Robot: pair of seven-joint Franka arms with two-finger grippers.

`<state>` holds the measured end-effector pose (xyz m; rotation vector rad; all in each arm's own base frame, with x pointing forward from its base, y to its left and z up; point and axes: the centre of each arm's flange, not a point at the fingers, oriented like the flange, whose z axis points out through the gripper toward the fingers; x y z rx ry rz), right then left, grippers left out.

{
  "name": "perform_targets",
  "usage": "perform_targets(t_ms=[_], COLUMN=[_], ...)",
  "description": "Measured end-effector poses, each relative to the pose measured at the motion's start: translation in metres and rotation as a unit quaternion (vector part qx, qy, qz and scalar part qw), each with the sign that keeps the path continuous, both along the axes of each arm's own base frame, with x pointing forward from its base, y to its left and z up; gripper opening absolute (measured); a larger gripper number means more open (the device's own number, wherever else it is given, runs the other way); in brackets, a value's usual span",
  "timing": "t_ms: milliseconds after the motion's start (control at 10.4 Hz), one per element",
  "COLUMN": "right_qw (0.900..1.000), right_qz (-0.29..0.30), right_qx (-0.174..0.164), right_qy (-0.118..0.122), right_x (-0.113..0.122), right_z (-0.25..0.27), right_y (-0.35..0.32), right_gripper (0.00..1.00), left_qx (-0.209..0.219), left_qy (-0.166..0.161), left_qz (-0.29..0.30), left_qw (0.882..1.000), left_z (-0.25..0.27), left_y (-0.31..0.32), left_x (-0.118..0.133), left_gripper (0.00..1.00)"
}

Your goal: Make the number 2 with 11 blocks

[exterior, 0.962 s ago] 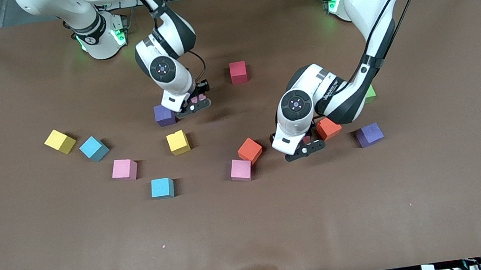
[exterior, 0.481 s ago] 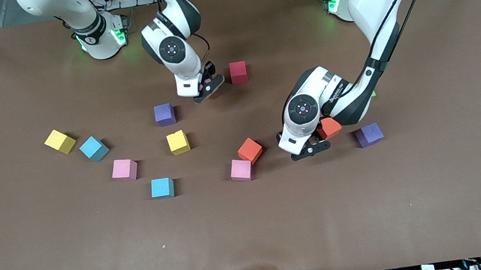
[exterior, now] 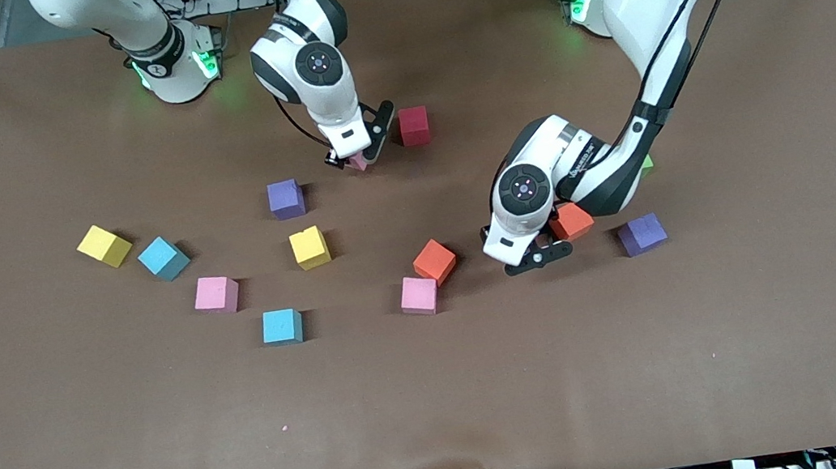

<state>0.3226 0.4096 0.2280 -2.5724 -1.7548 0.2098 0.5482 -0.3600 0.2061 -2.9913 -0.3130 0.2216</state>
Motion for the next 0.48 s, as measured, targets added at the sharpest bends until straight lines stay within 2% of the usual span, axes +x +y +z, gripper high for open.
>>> perform_targets(t_ms=[96,481], right_qw=[0.999,0.990], right_qz=[0.035,0.142], right_qx=[0.002,-0.004], right_qy=[-0.002,-0.022], right_x=[-0.004,-0.040], right_z=[0.001,0.004], right_y=[0.004,0.042], right_gripper=[0.56,0.56], left_qx=[-0.001,0.002], left_qy=[0.002,0.004], left_qz=[0.014,0.084], left_qw=[1.000,0.996], left_z=[0.000,-0.001], left_y=[0.000,0.012], left_x=[-0.001,0.006], left_gripper=[1.00,0.70])
